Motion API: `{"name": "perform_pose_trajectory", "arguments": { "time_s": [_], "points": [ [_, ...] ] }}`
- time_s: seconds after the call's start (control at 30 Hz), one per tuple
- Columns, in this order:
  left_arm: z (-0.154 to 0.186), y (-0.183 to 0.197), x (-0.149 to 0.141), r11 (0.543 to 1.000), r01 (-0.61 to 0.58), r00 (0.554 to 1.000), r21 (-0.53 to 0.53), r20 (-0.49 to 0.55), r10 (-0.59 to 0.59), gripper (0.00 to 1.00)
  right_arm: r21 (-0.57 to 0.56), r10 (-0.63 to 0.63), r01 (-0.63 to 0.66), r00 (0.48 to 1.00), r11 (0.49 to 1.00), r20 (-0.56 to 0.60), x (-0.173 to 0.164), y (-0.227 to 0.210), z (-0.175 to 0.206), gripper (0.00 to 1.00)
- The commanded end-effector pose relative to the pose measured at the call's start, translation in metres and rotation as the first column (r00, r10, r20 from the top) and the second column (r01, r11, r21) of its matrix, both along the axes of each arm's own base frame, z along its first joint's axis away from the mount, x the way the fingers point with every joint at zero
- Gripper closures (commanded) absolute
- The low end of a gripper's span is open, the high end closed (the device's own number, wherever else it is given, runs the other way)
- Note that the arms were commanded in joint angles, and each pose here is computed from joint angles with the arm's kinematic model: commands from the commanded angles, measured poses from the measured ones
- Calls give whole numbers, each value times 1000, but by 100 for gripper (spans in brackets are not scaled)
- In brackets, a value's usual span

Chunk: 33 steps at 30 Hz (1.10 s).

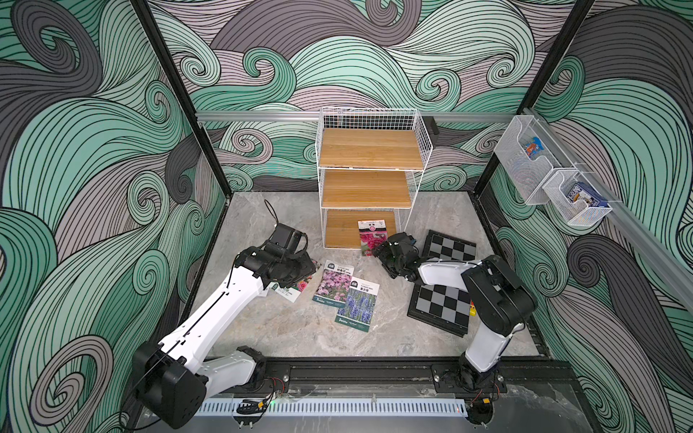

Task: Take the seed bag off the shelf
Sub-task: Pick up the seed packet from the shelf.

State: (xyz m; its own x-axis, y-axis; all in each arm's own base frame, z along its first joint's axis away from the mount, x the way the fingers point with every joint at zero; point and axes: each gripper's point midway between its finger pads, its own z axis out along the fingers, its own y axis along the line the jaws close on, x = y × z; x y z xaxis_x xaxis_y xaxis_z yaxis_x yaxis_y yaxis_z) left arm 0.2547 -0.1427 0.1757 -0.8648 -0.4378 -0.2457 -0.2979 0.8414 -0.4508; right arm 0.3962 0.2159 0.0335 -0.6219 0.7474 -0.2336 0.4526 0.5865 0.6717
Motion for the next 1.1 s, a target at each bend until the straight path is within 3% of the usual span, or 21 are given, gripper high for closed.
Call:
{"name": "perform_pose_trajectory", "arguments": {
  "time_s": [0.0,0.2,0.37,0.57,0.7,0.9,1.07],
  "points": [
    [6,-5,-5,999,33,999,-38,-10,-33,43,-21,-63,62,997,998,-34,-1,-7,-31,20],
    [2,-4,-21,997,77,993,-22,-93,-79,43,-13,-126,125,991,992,-38,-5,-8,-53,27],
    [-1,2,-29,996,90,992,-4,-93,-90,43,-19,-157,157,988,987,-4,0,-11,-59,37],
    [-8,6,-34,995,96,992,11,-89,-95,43,-3,-167,167,986,986,14,7,-8,-63,67],
    [-11,7,-38,995,97,991,9,-97,-96,43,1,-160,160,986,987,34,11,-5,-59,75],
    [-17,5,-40,994,107,989,-2,-105,-107,43,13,-138,137,988,990,63,7,-3,-52,98],
    [-19,3,-40,993,118,986,-8,-117,-118,44,41,-118,115,988,993,100,-1,-2,-36,100]
  ]
}}
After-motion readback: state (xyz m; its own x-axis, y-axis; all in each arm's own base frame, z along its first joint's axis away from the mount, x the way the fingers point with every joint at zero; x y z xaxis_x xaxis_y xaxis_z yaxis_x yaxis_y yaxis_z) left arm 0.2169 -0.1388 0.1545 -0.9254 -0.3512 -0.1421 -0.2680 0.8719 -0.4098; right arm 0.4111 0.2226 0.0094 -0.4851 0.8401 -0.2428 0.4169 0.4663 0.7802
